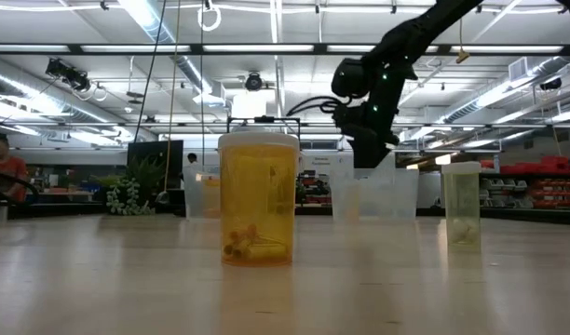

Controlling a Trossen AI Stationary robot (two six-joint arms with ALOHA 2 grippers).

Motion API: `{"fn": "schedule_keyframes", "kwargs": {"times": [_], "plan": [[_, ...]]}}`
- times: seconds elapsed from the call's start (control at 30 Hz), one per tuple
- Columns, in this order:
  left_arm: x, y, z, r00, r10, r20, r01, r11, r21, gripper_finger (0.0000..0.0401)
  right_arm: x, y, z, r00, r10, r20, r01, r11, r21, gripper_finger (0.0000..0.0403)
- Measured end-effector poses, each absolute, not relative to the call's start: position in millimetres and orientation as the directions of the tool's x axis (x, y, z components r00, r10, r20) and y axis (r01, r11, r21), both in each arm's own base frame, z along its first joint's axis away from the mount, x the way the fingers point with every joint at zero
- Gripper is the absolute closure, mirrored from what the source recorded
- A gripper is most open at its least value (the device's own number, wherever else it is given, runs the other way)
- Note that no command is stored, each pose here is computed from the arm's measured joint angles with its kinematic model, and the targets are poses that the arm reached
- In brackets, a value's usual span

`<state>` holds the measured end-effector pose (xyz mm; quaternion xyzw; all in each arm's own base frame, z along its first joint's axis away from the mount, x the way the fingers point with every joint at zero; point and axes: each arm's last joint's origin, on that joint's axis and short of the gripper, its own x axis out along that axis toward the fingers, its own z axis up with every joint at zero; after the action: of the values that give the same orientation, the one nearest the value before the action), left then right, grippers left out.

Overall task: Pick and place medicine bottles into bin by pill shape (circle, oval)
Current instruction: Put the small yellow pill bottle in the right transparent bin

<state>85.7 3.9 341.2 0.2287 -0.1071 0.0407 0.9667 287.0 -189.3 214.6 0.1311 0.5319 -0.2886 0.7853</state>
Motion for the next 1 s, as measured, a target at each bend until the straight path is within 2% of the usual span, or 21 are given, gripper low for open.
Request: {"fn": "schedule_keyframes", "kwargs": {"times": [0.5,1.0], "plan": [[85.8,3.9,341.2,0.974,0.029,0.226,-0.127,0.892,0.434,0.0377,333.0,-142.4,259.7,0.432,-0.308,-0.847,0.459,0.884,-0.088,0.0198],[85.8,3.9,341.3,0.974,0.029,0.226,-0.127,0.892,0.434,0.0377,358.5,-81.3,279.7,0.525,-0.246,-0.815,0.318,0.945,-0.081,0.0198]]}}
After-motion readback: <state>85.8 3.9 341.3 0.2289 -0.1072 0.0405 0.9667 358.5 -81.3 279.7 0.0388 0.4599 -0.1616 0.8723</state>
